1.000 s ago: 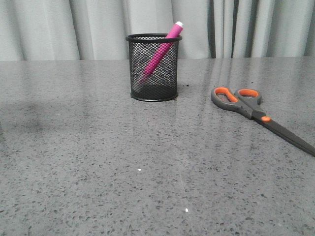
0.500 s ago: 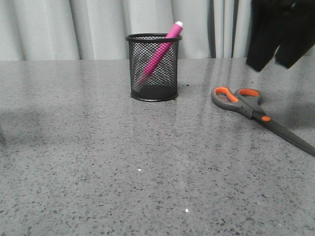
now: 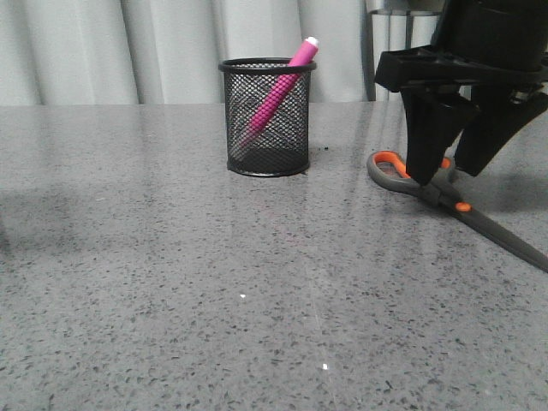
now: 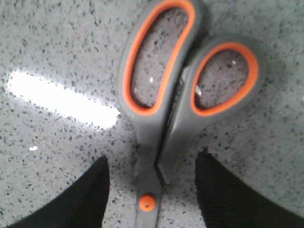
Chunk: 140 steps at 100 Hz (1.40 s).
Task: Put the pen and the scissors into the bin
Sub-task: 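Move the right gripper down onto the scissors handle and close, then lift the scissors and carry them over the mesh holder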
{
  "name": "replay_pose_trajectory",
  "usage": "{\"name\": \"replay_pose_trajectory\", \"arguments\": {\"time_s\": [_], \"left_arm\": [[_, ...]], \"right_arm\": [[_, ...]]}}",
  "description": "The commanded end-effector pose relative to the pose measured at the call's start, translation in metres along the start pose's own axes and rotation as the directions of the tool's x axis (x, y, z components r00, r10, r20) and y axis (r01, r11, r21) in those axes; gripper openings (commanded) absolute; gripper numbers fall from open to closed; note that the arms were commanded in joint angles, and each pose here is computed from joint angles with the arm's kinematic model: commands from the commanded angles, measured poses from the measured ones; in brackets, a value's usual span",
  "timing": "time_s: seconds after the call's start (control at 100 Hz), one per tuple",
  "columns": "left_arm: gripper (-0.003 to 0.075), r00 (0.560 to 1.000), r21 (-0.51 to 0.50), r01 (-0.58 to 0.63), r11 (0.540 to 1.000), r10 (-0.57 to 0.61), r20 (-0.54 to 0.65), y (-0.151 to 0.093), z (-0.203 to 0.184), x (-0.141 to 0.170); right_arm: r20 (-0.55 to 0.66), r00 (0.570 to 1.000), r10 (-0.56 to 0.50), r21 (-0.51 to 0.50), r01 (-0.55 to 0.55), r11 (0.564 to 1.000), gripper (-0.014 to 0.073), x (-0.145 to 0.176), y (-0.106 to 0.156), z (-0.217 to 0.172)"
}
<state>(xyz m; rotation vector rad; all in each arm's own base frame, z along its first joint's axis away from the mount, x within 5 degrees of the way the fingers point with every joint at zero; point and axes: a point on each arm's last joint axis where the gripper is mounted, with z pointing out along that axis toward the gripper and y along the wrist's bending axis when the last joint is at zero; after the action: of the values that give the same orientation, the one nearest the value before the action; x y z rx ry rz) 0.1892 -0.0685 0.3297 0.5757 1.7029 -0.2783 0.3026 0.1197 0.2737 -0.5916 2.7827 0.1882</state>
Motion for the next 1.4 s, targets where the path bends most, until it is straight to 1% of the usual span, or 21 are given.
{"name": "replay_pose_trajectory", "arguments": {"time_s": [0.0, 0.25, 0.48, 0.86, 0.89, 0.94, 0.98, 0.99, 1.01, 1.06, 1.11, 1.15, 1.29, 1.39], "left_arm": [[-0.0019, 0.998, -0.011, 0.034, 0.999, -0.033, 0.05, 0.002, -0.005, -0.012], [-0.0019, 0.998, -0.011, 0.038, 0.999, -0.037, 0.051, 0.002, -0.005, -0.012], [-0.0019, 0.998, -0.011, 0.038, 0.999, -0.037, 0.051, 0.002, -0.005, -0.012], [-0.0019, 0.998, -0.011, 0.038, 0.999, -0.037, 0.051, 0.002, -0.005, -0.012], [-0.0019, 0.998, -0.011, 0.038, 0.999, -0.037, 0.051, 0.002, -0.005, -0.012], [-0.0019, 0.998, -0.011, 0.038, 0.999, -0.037, 0.051, 0.002, -0.005, -0.012], [-0.0019, 0.998, -0.011, 0.038, 0.999, -0.037, 0.051, 0.002, -0.005, -0.012], [-0.0019, 0.998, -0.011, 0.038, 0.999, -0.037, 0.051, 0.002, -0.005, -0.012], [-0.0019, 0.998, -0.011, 0.038, 0.999, -0.037, 0.051, 0.002, -0.005, -0.012], [-0.0019, 0.998, -0.011, 0.038, 0.999, -0.037, 0.051, 0.002, -0.005, -0.012], [-0.0019, 0.998, -0.011, 0.038, 0.999, -0.037, 0.051, 0.002, -0.005, -0.012], [-0.0019, 0.998, -0.011, 0.038, 0.999, -0.037, 0.051, 0.002, -0.005, -0.012], [-0.0019, 0.998, -0.011, 0.038, 0.999, -0.037, 0.051, 0.002, -0.005, -0.012], [-0.0019, 0.998, -0.011, 0.038, 0.999, -0.037, 0.051, 0.002, -0.005, -0.012]], "right_arm": [[0.094, 0.995, -0.014, 0.024, 0.012, 1.0, 0.0361, -0.007, -0.001, -0.02], [0.1, 0.995, -0.019, 0.032, 0.016, 0.999, 0.0361, -0.008, -0.002, -0.019], [0.043, 0.999, -0.01, 0.022, 0.009, 1.0, 0.0361, -0.011, -0.003, 0.0], [0.045, 0.999, -0.022, 0.013, 0.021, 1.0, 0.0355, -0.013, 0.002, 0.008], [0.041, 0.999, -0.023, 0.014, 0.022, 1.0, 0.034, -0.013, 0.002, 0.009], [0.036, 0.999, -0.025, 0.017, 0.025, 1.0, 0.0285, -0.013, 0.002, 0.009], [0.028, 0.999, -0.027, 0.018, 0.026, 0.999, 0.0204, -0.012, 0.002, 0.009], [0.028, 0.999, -0.028, 0.02, 0.027, 0.999, 0.0204, -0.012, 0.002, 0.009], [0.025, 0.999, -0.029, 0.022, 0.029, 0.999, 0.0153, -0.012, 0.002, 0.009], [0.02, 0.999, -0.032, 0.026, 0.031, 0.999, 0.0075, -0.011, 0.001, 0.009], [0.018, 0.999, -0.033, 0.027, 0.032, 0.999, -0.0022, -0.011, 0.001, 0.009], [0.016, 0.999, -0.033, 0.027, 0.032, 0.999, -0.0074, -0.011, 0.001, 0.009], [0.03, 0.999, -0.034, 0.028, 0.033, 0.999, -0.0076, -0.011, 0.001, 0.006], [0.092, 0.995, -0.036, 0.032, 0.034, 0.999, -0.0076, -0.009, 0.003, -0.009]]}}
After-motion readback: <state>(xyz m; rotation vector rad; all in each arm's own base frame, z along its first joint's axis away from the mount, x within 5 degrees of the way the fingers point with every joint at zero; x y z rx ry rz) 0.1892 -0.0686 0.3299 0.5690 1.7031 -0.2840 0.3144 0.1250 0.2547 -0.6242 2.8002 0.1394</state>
